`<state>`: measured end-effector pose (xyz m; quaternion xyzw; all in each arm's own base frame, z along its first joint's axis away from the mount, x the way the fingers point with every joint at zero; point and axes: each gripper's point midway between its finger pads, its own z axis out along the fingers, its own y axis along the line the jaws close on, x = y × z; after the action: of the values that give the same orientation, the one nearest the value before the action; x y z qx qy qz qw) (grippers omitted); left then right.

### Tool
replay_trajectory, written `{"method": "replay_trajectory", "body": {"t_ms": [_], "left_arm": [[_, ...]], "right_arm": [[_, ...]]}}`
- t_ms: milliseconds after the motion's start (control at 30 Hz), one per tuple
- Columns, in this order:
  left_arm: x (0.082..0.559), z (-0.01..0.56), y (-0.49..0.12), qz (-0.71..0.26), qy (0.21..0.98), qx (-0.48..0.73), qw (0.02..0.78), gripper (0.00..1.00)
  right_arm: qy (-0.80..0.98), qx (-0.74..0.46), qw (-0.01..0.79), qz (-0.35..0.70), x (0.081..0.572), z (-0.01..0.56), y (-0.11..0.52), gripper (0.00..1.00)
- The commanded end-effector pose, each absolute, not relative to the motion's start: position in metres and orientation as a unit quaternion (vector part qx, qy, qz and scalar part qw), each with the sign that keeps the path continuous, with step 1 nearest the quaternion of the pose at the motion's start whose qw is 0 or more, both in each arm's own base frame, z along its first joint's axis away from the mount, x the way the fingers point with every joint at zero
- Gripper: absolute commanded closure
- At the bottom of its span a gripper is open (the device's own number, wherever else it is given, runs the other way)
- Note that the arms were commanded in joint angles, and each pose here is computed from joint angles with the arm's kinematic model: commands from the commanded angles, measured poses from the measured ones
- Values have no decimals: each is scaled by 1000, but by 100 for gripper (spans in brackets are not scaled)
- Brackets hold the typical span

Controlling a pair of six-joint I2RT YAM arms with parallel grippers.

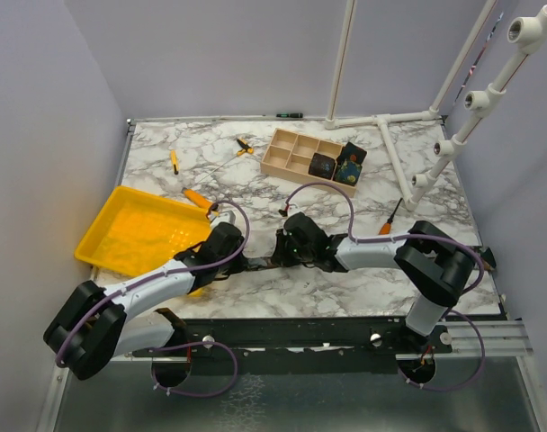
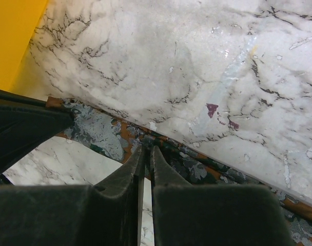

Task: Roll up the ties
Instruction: Roll the tie at the center of the board.

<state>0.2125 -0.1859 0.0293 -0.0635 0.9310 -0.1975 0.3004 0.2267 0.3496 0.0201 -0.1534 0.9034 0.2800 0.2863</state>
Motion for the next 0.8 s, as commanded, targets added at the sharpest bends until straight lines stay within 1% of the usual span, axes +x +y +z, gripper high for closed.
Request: {"method": "replay_trajectory", "body": {"t_ms": [0,333,467,533,667,767], "left_arm": [[215,52,-190,-204,928,-46,309,100],[216,80,-200,-211,923,-16,321,100],[213,90,-214,-222,920,2,322,100],[211,95,-224,-226,919,13,323,100],[205,94,-240,-226,920,32,319,100],[206,87,-240,-211,924,34,316,100]], "right_arm": [[935,-171,207,231,197,-27,327,92],[928,-182,186,265,193,-27,351,95],[923,-178,180,289,192,-24,365,99],[920,-175,176,302,193,-23,374,100],[915,-169,170,326,195,-19,389,100],[908,-162,175,343,197,-13,396,100]]}}
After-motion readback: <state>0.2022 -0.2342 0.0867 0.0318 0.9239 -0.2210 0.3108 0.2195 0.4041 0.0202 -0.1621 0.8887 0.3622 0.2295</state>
